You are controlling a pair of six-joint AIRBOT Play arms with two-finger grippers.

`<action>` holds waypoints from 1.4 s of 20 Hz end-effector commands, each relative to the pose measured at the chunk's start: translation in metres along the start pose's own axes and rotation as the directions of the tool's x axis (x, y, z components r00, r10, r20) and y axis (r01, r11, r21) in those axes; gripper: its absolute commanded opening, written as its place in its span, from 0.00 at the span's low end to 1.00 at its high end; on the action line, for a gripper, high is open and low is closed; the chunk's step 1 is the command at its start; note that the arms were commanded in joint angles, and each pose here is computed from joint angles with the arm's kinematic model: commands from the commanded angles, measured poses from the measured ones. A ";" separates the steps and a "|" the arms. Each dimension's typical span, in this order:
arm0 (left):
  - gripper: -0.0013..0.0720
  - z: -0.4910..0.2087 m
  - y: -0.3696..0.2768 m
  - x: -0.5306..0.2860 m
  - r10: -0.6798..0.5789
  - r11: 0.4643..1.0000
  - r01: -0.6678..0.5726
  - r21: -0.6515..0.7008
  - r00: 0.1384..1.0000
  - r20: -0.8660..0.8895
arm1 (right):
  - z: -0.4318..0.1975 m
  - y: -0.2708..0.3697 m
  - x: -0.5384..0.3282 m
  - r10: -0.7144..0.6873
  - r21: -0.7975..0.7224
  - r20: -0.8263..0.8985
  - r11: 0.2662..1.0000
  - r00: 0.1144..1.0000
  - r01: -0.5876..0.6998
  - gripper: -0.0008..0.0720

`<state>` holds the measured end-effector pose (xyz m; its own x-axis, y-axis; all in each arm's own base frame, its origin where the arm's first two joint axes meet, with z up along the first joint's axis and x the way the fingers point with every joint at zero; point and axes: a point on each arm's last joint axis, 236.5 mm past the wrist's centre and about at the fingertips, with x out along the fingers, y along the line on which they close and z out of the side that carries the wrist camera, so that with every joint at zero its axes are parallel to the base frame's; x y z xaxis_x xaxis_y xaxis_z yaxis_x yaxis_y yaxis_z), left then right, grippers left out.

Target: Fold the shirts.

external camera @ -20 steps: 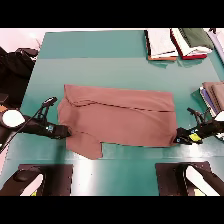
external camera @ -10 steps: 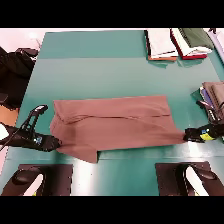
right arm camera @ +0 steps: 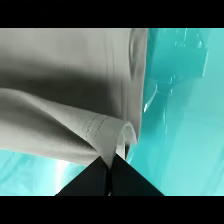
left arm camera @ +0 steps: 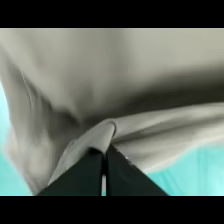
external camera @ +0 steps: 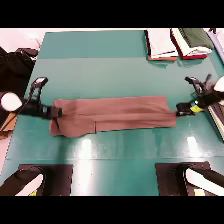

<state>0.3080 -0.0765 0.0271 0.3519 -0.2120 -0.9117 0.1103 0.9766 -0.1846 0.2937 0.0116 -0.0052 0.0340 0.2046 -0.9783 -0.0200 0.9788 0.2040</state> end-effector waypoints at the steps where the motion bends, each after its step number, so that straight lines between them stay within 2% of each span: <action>1: 0.05 0.056 0.007 0.022 0.025 1.000 -0.025 0.004 0.997 0.080 | 0.044 0.007 0.012 0.007 -0.023 -0.013 1.000 1.000 -0.008 0.04; 6: 0.06 0.069 0.013 0.050 0.032 0.999 -0.032 -0.012 0.996 0.082 | 0.084 0.014 0.021 0.040 -0.036 0.004 0.999 0.999 -0.039 0.06; 7: 0.11 0.071 0.013 0.049 0.032 0.999 -0.031 -0.011 0.995 0.091 | 0.091 0.016 0.020 0.069 -0.036 0.021 0.997 0.997 -0.068 0.29; 8: 0.42 0.074 0.012 0.046 0.031 0.999 -0.030 -0.014 0.995 0.099 | 0.098 0.018 0.016 0.108 -0.028 0.040 0.994 0.993 -0.107 0.60; 9: 0.68 0.076 0.011 0.043 0.030 0.999 -0.029 -0.016 0.995 0.099 | 0.104 0.020 0.011 0.155 -0.026 0.063 0.988 0.986 -0.153 0.64; 10: 0.74 0.076 0.009 0.038 0.028 1.000 -0.027 -0.012 0.996 0.086 | 0.106 0.021 0.006 0.202 -0.025 0.079 0.979 0.976 -0.200 0.64; 13: 0.73 0.071 0.001 0.027 0.002 1.000 -0.001 -0.017 0.999 0.038 | 0.091 -0.002 0.000 0.286 0.062 0.105 0.954 0.953 -0.293 0.64; 14: 0.58 0.069 -0.005 0.027 -0.021 0.999 0.022 -0.028 0.999 0.028 | 0.081 -0.013 0.004 0.301 0.100 0.105 0.945 0.948 -0.311 0.65; 15: 0.27 0.068 -0.010 0.027 -0.046 0.998 0.047 -0.042 0.999 0.026 | 0.068 -0.027 0.012 0.312 0.155 0.096 0.933 0.945 -0.324 0.78; 16: 0.06 0.071 -0.017 0.027 -0.074 0.996 0.076 -0.053 0.997 0.039 | 0.057 -0.036 0.019 0.339 0.205 0.090 0.914 0.937 -0.350 0.81; 20: 0.05 0.092 -0.052 0.022 -0.215 0.965 0.231 -0.128 0.969 0.124 | 0.034 -0.035 0.049 0.512 0.334 0.116 0.787 0.851 -0.519 0.80; 22: 0.05 0.090 -0.067 0.029 -0.235 0.963 0.246 -0.105 0.966 0.111 | 0.033 -0.018 0.064 0.569 0.335 0.120 0.748 0.814 -0.573 0.80; 25: 0.05 0.077 -0.108 0.051 -0.272 0.961 0.274 -0.030 0.960 0.063 | 0.040 0.012 0.087 0.585 0.300 0.077 0.759 0.807 -0.578 0.79; 26: 0.05 0.073 -0.123 0.060 -0.284 0.959 0.284 -0.008 0.958 0.050 | 0.043 0.024 0.091 0.587 0.273 0.050 0.770 0.808 -0.576 0.67; 28: 0.05 0.069 -0.151 0.074 -0.314 0.950 0.313 0.013 0.948 0.046 | 0.052 0.045 0.091 0.588 0.201 0.019 0.790 0.808 -0.580 0.34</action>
<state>0.3839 -0.2031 0.0223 0.3524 -0.4695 -0.8096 0.1879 0.8830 -0.4302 0.3385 0.0465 -0.0819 0.0592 0.7262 -0.6849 0.2277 0.6582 0.7176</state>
